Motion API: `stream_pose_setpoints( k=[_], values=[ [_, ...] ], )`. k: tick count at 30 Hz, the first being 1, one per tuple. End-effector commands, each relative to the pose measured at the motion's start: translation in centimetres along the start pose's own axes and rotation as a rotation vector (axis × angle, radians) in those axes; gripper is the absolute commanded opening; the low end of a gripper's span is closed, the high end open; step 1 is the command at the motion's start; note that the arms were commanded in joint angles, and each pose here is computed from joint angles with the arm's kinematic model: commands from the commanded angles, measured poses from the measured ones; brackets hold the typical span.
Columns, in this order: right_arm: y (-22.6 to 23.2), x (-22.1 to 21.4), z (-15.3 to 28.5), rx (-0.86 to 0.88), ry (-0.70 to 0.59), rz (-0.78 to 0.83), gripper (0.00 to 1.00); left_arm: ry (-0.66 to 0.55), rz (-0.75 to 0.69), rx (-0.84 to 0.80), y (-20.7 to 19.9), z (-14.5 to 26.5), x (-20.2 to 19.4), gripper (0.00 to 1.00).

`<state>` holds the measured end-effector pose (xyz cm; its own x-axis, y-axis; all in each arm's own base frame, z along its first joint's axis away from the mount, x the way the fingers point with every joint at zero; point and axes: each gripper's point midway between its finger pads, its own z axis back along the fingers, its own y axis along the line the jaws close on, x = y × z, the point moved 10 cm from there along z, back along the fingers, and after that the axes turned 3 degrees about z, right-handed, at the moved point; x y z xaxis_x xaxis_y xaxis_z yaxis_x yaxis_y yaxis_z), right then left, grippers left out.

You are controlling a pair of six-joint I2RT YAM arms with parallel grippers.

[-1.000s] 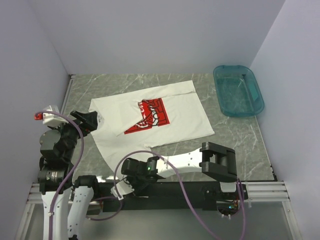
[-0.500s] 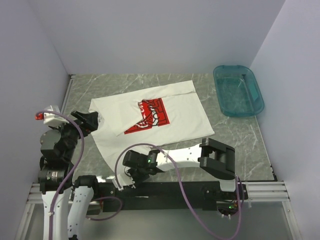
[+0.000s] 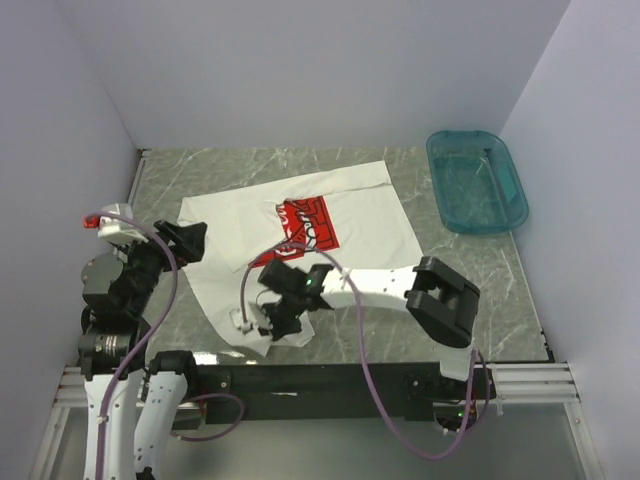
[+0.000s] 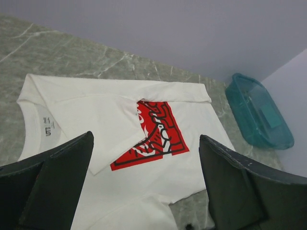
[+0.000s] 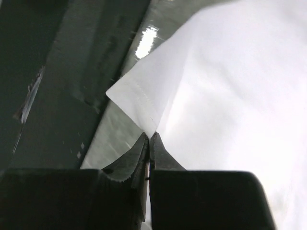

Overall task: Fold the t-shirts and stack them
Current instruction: Fold the tshirt

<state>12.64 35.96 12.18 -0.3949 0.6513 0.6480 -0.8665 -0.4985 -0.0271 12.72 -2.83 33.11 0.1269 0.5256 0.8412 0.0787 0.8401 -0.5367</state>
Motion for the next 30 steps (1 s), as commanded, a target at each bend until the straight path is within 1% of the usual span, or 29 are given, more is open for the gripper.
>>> stream_pose_setpoints(
  k=[1, 2, 3, 5, 6, 7, 8, 9, 10, 11, 12, 13, 14, 15, 16, 17, 18, 19, 23, 24, 25, 27, 28, 29, 30],
  values=[
    [-1.4, 1.1, 4.2, 0.029, -0.194, -0.080, 0.00, -0.009, -0.157, -0.156, -0.9, -1.0, 0.8, 0.98],
    [-1.7, 0.6, 4.5, 0.043, -0.205, -0.106, 0.00, -0.017, -0.196, -0.202, -1.1, -1.4, 1.0, 0.98],
    [-1.9, 0.6, 4.7, 0.074, -0.246, -0.123, 0.00, 0.001, -0.251, -0.268, -1.4, -1.5, 0.9, 0.98],
    [-2.6, -0.7, 5.0, 0.099, -0.261, -0.192, 0.00, 0.044, -0.307, -0.356, -1.6, -2.2, 0.6, 0.97],
    [-2.7, -1.1, 5.0, 0.130, -0.283, -0.211, 0.00, 0.064, -0.384, -0.416, -1.6, -2.3, 0.5, 0.97],
    [-3.5, -1.7, 5.1, 0.136, -0.294, -0.235, 0.00, 0.116, -0.415, -0.517, -2.0, -2.4, 0.1, 0.97],
    [-3.6, -2.1, 5.2, 0.155, -0.299, -0.262, 0.00, 0.144, -0.442, -0.571, -2.2, -2.4, -0.2, 0.97],
    [-3.8, -2.5, 5.3, 0.168, -0.314, -0.279, 0.00, 0.157, -0.491, -0.588, -2.0, -2.5, -0.4, 0.97],
    [-4.1, -2.7, 5.2, 0.208, -0.357, -0.294, 0.00, 0.183, -0.509, -0.638, -2.5, -2.5, -0.8, 0.97],
    [-4.5, -3.6, 5.9, 0.213, -0.372, -0.332, 0.00, 0.196, -0.551, -0.699, -2.7, -2.4, -1.1, 0.96],
    [-4.7, -4.0, 6.1, 0.231, -0.390, -0.351, 0.00, 0.208, -0.597, -0.719, -2.5, -2.4, -1.5, 0.96],
    [-5.1, -4.2, 6.2, 0.254, -0.424, -0.350, 0.00, 0.217, -0.619, -0.739, -2.5, -2.3, -1.7, 0.96],
    [-5.5, -5.1, 7.0, 0.257, -0.443, -0.388, 0.00, 0.234, -0.640, -0.780, -2.7, -2.2, -2.3, 0.95],
    [-5.7, -5.5, 7.3, 0.263, -0.458, -0.406, 0.00, 0.235, -0.702, -0.818, -2.6, -2.2, -2.7, 0.95],
    [-6.1, -6.0, 7.4, 0.267, -0.474, -0.416, 0.00, 0.264, -0.718, -0.841, -2.3, -2.0, -3.5, 0.94],
    [-6.1, -6.3, 7.7, 0.295, -0.502, -0.447, 0.00, 0.283, -0.737, -0.901, -2.5, -1.7, -4.2, 0.93],
    [-6.4, -6.8, 8.0, 0.296, -0.515, -0.464, 0.00, 0.274, -0.797, -0.934, -2.4, -1.7, -4.6, 0.92],
    [-6.7, -7.2, 7.8, 0.305, -0.527, -0.466, 0.00, 0.298, -0.811, -0.949, -2.0, -1.4, -5.5, 0.91],
    [-6.9, -8.1, 7.6, 0.351, -0.554, -0.524, 0.00, 0.324, -0.902, -1.019, -1.4, -1.0, -8.0, 0.87],
    [-7.0, -8.0, 7.5, 0.362, -0.565, -0.529, 0.00, 0.342, -0.945, -0.997, -0.7, -1.4, -9.1, 0.86],
    [-7.0, -8.0, 7.5, 0.365, -0.569, -0.533, 0.00, 0.369, -0.963, -0.989, -0.5, -1.7, -9.7, 0.86],
    [-7.1, -7.9, 7.6, 0.374, -0.580, -0.536, 0.00, 0.435, -1.010, -1.038, -0.7, -1.5, -11.4, 0.85],
    [-7.1, -7.9, 7.6, 0.378, -0.585, -0.544, 0.00, 0.481, -1.035, -1.024, -0.6, -1.8, -12.0, 0.84],
    [-7.1, -7.9, 7.6, 0.377, -0.589, -0.543, 0.00, 0.526, -1.059, -1.059, -0.9, -1.4, -12.7, 0.83],
    [-7.2, -8.0, 7.6, 0.378, -0.591, -0.549, 0.00, 0.538, -1.090, -1.068, -1.0, -1.4, -12.9, 0.83]
  ],
)
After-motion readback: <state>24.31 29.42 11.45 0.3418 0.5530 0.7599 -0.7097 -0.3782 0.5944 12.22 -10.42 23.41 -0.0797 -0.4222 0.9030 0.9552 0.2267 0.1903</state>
